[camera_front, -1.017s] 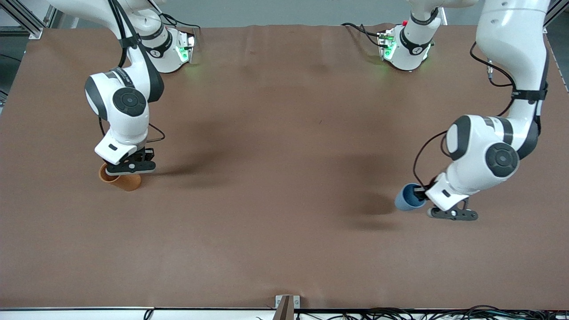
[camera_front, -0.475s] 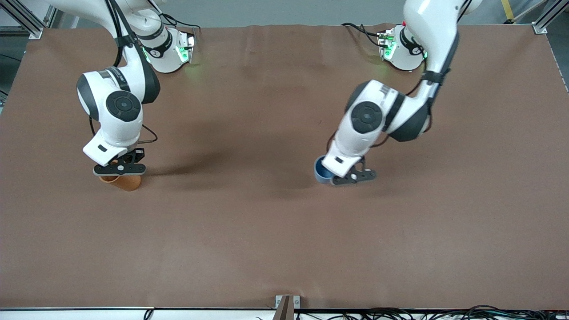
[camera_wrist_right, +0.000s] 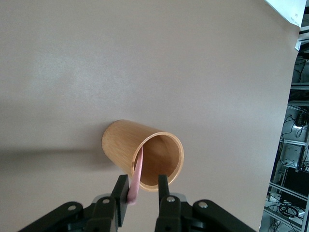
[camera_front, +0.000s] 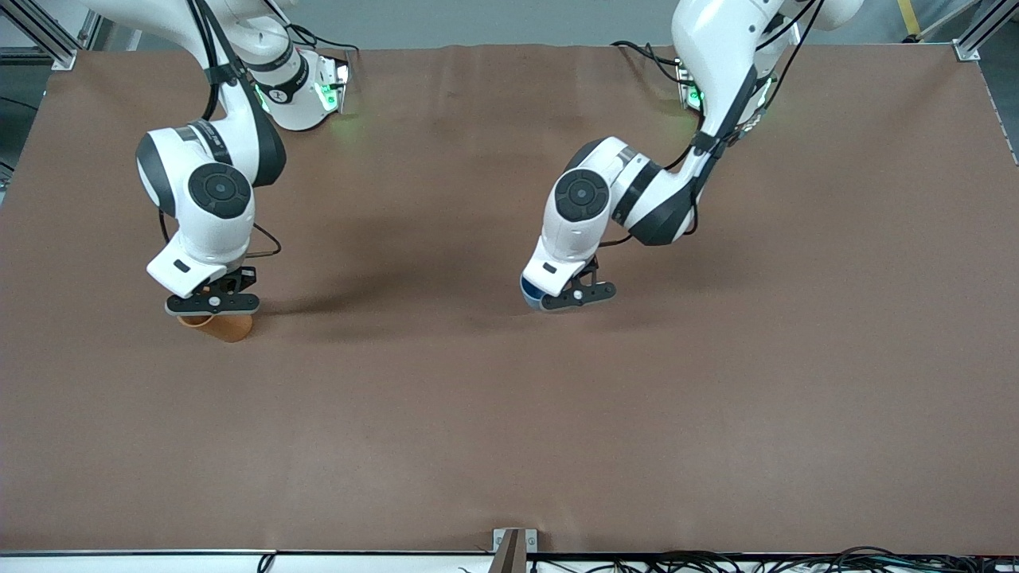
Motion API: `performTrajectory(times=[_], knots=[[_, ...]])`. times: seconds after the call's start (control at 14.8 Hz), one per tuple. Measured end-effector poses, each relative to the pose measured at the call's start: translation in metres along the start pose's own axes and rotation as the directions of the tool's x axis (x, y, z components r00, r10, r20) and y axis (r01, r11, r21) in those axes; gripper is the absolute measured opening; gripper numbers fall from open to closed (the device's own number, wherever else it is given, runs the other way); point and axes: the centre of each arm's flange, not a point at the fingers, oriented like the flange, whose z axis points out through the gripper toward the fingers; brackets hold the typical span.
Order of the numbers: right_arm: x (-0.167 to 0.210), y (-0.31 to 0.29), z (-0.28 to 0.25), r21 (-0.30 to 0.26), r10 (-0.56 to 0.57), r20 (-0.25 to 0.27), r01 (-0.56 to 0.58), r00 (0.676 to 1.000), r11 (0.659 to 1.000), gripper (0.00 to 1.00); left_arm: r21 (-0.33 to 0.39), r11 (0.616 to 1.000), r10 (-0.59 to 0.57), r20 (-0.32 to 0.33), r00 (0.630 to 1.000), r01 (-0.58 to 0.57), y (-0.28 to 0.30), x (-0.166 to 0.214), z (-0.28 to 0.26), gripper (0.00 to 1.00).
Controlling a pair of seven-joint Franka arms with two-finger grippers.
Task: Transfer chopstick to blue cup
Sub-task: 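Slide the blue cup to mid-table while the right gripper grasps the stick, then lift the pink stick out with the right gripper while the left gripper withdraws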
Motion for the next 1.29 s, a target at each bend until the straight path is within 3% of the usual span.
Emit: performTrajectory(times=[0.47, 0.61, 0.75, 1.08, 1.15, 1.29], knots=[[-0.001, 0.002, 0.007, 0.008, 0.012, 0.015, -0.012, 1.0, 1.0, 0.29, 0.008, 1.0, -0.009, 0.005, 1.0, 0.009, -0.003, 0.006, 0.021, 0.07], [-0.001, 0.002, 0.008, 0.009, 0.012, 0.017, -0.012, 1.0, 1.0, 0.26, 0.009, 1.0, -0.009, 0.007, 1.0, 0.009, -0.003, 0.006, 0.022, 0.24], [0.0, 0.004, 0.009, 0.011, 0.017, 0.017, -0.017, 1.0, 1.0, 0.09, -0.005, 1.0, -0.013, -0.006, 1.0, 0.013, -0.001, 0.011, 0.009, 0.43], [0.007, 0.017, 0.002, 0.027, 0.042, 0.003, -0.042, 0.999, 0.999, 0.1, -0.017, 0.999, 0.034, -0.037, 0.999, -0.034, -0.061, 0.057, -0.125, 0.93], [0.01, 0.025, -0.001, 0.054, 0.051, 0.013, -0.052, 0.999, 0.997, 0.1, -0.021, 0.998, 0.053, -0.048, 0.997, -0.054, -0.088, 0.071, -0.154, 1.0], [0.015, 0.052, -0.01, 0.132, 0.07, 0.069, -0.079, 0.995, 0.988, 0.1, -0.015, 0.995, 0.102, -0.055, 0.993, -0.103, -0.152, 0.101, -0.196, 1.0]])
